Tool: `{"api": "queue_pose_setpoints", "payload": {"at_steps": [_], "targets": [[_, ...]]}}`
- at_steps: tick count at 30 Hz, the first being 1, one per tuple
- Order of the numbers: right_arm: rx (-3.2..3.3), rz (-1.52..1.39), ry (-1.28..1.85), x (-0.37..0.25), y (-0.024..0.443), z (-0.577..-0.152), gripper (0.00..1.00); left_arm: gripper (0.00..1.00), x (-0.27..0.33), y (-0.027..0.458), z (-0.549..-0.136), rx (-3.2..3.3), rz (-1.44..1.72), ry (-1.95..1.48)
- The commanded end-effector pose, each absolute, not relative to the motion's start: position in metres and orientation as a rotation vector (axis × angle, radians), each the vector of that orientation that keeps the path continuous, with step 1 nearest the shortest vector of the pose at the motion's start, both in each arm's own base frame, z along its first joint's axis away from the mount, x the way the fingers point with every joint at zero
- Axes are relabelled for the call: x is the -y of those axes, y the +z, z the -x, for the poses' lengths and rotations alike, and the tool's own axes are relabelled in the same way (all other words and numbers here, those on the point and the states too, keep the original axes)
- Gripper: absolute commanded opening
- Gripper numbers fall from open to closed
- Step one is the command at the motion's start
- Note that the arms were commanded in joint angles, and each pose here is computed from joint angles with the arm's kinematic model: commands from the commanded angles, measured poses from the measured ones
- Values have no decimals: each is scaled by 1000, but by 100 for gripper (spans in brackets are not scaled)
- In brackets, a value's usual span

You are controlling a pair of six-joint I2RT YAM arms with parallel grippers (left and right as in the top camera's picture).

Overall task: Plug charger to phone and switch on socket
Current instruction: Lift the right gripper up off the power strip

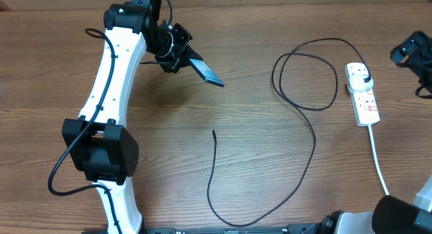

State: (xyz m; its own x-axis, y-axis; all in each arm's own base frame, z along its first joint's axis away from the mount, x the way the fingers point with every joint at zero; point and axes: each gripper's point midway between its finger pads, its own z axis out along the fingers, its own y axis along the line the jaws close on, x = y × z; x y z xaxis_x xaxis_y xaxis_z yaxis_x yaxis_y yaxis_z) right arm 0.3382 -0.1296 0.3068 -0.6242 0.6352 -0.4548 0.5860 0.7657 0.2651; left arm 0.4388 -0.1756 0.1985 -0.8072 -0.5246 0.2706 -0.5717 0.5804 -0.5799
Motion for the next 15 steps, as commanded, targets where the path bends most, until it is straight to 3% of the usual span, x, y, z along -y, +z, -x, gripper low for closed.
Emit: {"api": "queue_pose_setpoints", "payload": {"at_steps": [1, 15], "targets": [[-2411, -914, 111, 131, 311, -339, 100, 4, 181, 213, -437, 2751, -897, 1091], [-2411, -914, 111, 131, 311, -339, 100, 4, 183, 210, -436, 2774, -894, 1065]]}}
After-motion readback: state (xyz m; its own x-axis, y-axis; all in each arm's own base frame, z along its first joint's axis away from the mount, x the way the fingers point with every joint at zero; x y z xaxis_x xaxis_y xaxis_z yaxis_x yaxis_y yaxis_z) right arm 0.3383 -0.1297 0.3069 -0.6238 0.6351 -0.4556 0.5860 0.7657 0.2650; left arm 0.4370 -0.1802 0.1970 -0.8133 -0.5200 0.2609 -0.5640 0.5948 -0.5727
